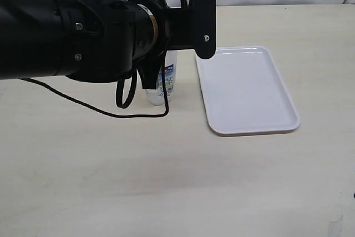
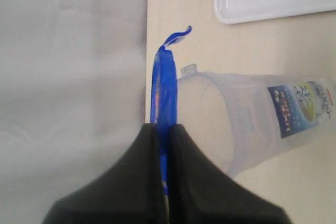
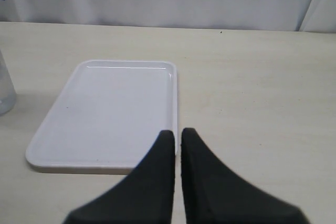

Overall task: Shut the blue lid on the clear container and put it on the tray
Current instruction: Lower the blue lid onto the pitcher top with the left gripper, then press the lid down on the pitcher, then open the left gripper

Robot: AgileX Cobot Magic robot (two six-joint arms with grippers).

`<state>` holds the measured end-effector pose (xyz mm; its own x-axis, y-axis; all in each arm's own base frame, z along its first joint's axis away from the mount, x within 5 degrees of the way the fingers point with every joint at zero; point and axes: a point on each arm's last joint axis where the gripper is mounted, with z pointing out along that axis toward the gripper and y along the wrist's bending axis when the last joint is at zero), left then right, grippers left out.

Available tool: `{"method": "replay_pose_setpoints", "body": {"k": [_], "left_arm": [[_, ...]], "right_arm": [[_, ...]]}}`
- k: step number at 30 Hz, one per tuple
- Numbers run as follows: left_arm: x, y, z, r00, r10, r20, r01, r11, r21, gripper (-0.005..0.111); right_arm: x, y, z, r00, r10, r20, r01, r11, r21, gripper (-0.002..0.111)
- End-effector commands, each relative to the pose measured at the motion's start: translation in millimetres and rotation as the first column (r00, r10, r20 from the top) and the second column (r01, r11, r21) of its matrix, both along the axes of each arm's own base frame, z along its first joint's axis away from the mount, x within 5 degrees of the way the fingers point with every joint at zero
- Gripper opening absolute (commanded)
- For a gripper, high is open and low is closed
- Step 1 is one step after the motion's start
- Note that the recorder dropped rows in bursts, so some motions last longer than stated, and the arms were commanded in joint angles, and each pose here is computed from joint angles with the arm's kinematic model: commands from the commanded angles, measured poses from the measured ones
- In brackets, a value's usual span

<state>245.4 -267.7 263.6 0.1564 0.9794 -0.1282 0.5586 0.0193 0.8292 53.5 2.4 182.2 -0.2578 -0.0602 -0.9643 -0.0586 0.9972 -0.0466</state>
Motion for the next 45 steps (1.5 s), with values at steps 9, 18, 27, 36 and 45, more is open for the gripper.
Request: {"method": "replay_pose_setpoints", "body": {"k": [9, 18, 27, 36, 45], "left_arm": [[-6, 1, -4, 0.998, 0.001, -0.060, 0.000, 1.000, 0.025, 0.000], [-8, 3, -7, 0.995, 0.022, -0.099, -0.018, 0.999, 0.037, 0.000], [-11, 2, -11, 0.988, 0.023, -0.151, -0.019, 0.999, 0.027, 0.000], [-12, 1, -12, 0.983, 0.031, -0.181, -0.032, 0.999, -0.004, 0.000], [-11, 2, -12, 0.982, 0.033, -0.185, -0.035, 0.999, -0.008, 0.000]], "right_arm": [[0, 0, 0, 1.000, -0.005, 0.005, 0.005, 1.000, -0.001, 0.004], [0, 0, 0, 1.000, -0.005, 0.005, 0.005, 1.000, -0.001, 0.004], [0, 0, 0, 1.000, -0.005, 0.005, 0.005, 1.000, -0.001, 0.004], [0, 0, 0, 1.000, -0.005, 0.005, 0.005, 1.000, -0.001, 0.004], [0, 0, 0, 1.000, -0.005, 0.005, 0.005, 1.000, -0.001, 0.004]]}}
